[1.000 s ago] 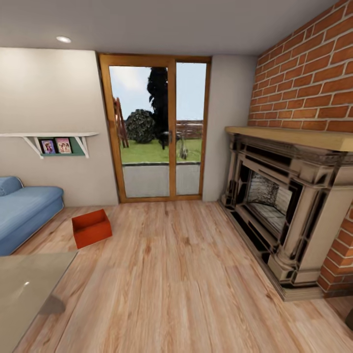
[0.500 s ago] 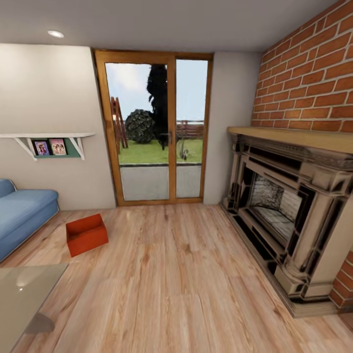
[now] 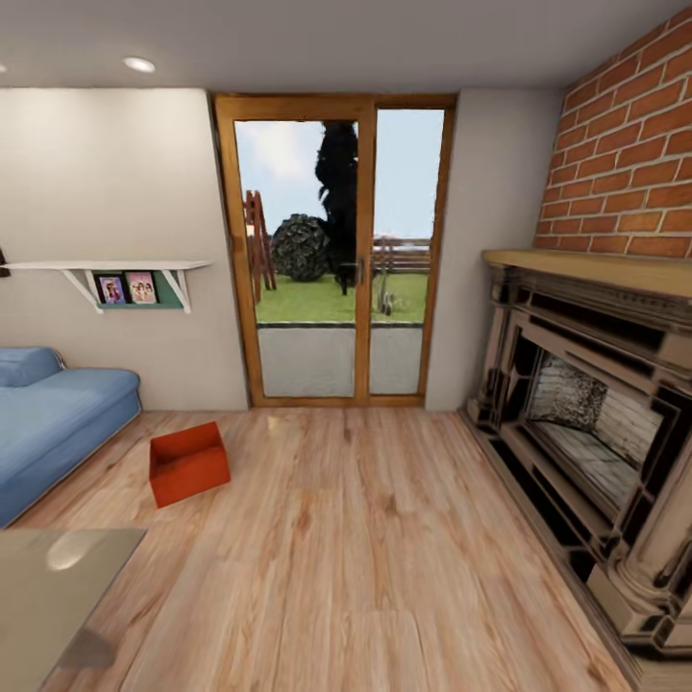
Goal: Move the two storage containers from the living room to the garage. In the garage, place one container on the floor and stack the other container on top of it (either order is fine).
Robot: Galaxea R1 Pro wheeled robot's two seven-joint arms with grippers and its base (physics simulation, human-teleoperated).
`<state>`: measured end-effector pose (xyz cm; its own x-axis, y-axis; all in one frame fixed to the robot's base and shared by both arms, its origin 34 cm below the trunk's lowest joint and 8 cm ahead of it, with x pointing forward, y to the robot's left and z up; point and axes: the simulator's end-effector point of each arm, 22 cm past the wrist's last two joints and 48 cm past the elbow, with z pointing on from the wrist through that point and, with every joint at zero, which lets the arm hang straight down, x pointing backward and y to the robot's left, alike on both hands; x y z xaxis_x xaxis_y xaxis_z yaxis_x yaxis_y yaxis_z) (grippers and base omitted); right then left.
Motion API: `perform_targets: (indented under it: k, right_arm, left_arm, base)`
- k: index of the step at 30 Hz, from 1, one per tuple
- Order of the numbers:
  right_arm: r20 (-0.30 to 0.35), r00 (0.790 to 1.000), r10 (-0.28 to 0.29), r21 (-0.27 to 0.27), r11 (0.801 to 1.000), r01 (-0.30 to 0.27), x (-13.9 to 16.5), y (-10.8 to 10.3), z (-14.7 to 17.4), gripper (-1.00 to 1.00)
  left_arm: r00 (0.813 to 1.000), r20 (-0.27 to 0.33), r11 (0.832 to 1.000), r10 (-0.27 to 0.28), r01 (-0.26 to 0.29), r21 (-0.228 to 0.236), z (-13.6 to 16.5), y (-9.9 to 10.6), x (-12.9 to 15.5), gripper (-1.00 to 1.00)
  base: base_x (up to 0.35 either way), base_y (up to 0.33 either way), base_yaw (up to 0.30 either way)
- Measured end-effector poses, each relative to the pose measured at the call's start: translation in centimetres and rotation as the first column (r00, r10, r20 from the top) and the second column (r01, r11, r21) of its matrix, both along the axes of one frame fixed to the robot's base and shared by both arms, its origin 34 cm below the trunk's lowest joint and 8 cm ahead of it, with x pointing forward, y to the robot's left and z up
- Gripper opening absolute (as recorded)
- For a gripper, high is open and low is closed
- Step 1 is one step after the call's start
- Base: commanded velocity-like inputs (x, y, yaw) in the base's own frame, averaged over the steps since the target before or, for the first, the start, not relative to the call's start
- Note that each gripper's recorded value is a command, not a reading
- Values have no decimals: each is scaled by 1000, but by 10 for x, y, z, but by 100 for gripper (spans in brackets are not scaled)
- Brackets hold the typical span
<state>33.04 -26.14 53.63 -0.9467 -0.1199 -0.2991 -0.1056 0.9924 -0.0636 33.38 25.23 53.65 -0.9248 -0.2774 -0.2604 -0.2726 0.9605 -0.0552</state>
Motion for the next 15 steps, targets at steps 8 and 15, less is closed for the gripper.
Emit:
perform_targets:
  k: [8, 15]
  right_arm:
    - [0, 1000, 1, -1, 1000, -1, 0, 0, 0, 100]
    - [0, 1000, 1, -1, 1000, -1, 0, 0, 0, 100]
  left_arm:
    - [1000, 0, 1000, 0, 0, 0, 0, 0, 0, 100]
    - [1000, 0, 1000, 0, 0, 0, 0, 0, 0, 100]
  base:
    - [320, 0, 30]
    - [320, 0, 1]
